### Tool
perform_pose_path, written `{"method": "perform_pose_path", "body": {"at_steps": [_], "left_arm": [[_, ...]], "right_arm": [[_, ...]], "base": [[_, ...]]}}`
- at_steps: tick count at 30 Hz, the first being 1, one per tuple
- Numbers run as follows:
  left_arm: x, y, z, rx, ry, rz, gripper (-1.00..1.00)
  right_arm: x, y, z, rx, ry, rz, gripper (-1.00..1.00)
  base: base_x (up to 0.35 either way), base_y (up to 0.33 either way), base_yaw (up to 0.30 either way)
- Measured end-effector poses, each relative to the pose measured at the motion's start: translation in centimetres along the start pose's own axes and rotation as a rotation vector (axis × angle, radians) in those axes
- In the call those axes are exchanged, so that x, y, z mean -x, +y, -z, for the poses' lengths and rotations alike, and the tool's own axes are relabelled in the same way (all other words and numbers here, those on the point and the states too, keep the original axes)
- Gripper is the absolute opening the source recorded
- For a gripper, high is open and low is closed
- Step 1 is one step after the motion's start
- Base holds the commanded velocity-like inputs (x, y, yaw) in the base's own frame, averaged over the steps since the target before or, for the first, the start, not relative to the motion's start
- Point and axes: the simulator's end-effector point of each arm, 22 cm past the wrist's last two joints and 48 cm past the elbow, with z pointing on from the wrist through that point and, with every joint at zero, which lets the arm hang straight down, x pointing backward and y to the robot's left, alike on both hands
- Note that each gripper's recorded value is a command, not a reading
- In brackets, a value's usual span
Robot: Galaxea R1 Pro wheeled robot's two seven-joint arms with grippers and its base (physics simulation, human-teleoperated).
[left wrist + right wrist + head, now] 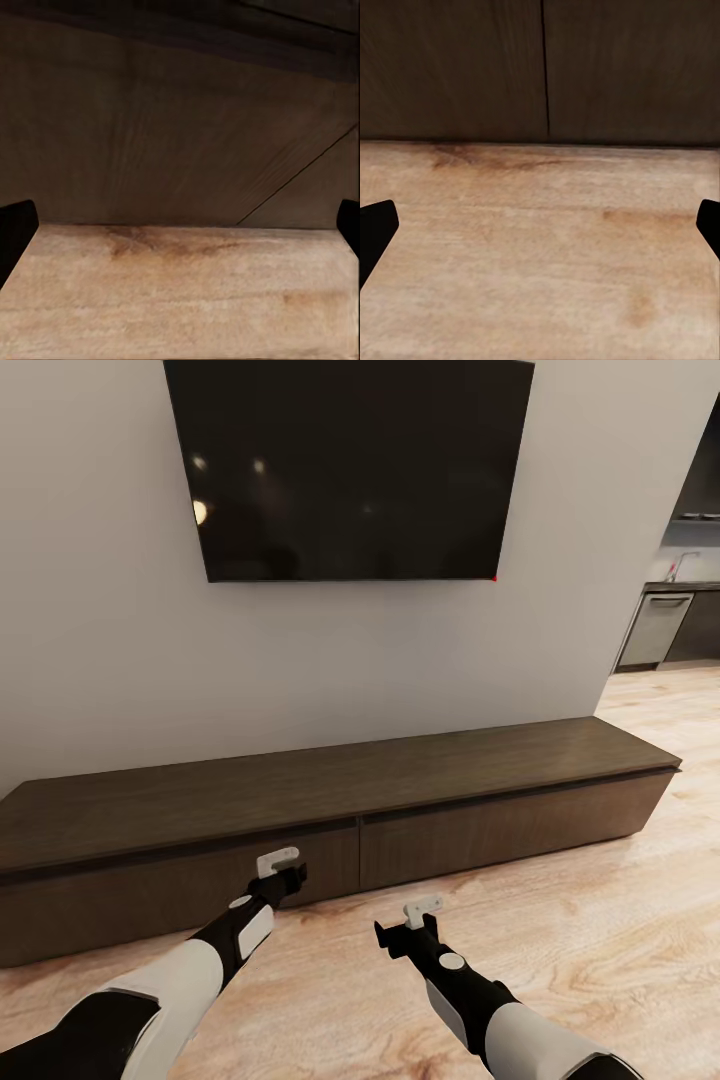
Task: Place each of the two pumpkins and all three candles from the living room inside a cabinet in the living room (use any cabinet), then make sure every cabinet is closed, and position the cauldron so it is next to a table in the living room.
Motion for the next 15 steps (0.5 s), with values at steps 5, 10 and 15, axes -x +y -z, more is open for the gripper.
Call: {"method": "perform_pose_path", "body": {"at_steps": [5,10,15], "left_arm": [[1.6,-2.0,-0.1,-0.07,0.017,-0.001,1.0],[3.4,-3.4,0.0,-0.108,0.021,0.0,1.0],[5.8,-5.7,0.5,-0.189,0.018,0.0,1.0]], "right_arm": [[-0.2,-0.1,0.0,-0.002,0.007,-0.003,1.0],[-1.4,-0.7,0.1,-0.017,0.065,-0.053,1.0],[-2.0,-1.5,0.1,-0.044,0.106,-0.179,1.0]], "base": [[0.0,0.0,0.0],[0.0,0.0,0.0],[0.0,0.0,0.0]]}}
